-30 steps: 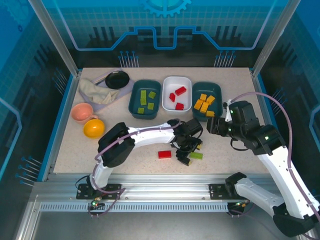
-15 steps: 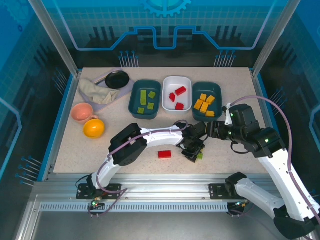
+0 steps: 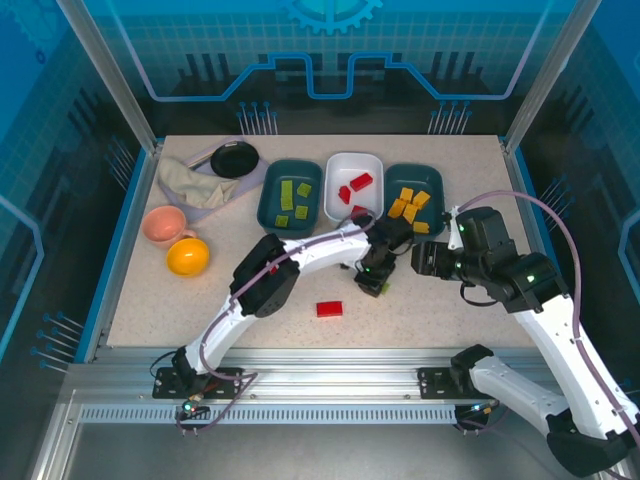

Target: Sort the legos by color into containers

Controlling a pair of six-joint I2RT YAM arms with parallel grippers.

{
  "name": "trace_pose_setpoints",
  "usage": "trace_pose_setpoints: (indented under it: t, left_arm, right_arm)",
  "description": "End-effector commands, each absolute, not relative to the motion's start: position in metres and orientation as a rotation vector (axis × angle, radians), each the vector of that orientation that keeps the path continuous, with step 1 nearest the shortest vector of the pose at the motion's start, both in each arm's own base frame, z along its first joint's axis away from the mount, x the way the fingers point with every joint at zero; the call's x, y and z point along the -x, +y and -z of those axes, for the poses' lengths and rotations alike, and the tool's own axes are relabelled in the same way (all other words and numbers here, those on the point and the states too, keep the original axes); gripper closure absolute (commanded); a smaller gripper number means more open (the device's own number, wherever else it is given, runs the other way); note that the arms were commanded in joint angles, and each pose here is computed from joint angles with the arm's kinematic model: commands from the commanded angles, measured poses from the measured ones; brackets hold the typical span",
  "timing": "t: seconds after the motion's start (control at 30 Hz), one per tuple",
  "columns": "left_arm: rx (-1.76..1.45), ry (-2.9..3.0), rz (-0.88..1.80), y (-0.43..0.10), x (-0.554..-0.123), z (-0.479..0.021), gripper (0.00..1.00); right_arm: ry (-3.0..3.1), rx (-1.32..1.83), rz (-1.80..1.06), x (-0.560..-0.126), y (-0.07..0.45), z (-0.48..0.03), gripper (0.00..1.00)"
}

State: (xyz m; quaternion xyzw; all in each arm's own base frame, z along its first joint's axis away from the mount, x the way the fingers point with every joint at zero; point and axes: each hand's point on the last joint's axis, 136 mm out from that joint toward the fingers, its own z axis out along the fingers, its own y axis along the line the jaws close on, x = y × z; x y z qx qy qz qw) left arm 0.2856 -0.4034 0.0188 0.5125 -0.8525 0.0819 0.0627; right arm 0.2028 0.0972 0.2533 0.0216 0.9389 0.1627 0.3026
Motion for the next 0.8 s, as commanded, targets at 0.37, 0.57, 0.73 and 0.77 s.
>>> trace_pose_setpoints:
  t: [0.37,0.57,0.73,0.77]
  left_arm:
    - [-1.223,-2.862,0.173,-0.291,-0.306,-0.008,0.34]
    - [-1.227,-2.871,0.039,-0.302,-0.314,0.000,0.50]
    - [-1.235,-2.908,-0.057,-0.311,-0.323,-0.003,0.60]
    - [-1.231,-2.920,-0.072,-0.312,-0.324,-0.006,0.63]
  right_arm:
    - [2.482,-0.060,-0.456,-0.221,0.105,-0.260,0.35]
    - [2.486,-0.059,-0.461,-0.225,0.107,-0.260,0.35]
    - [2.488,-0.057,-0.460,-0.223,0.107,-0.259,0.35]
    - [2.488,-0.055,-0.458,-0.223,0.106,-0.258,0.35]
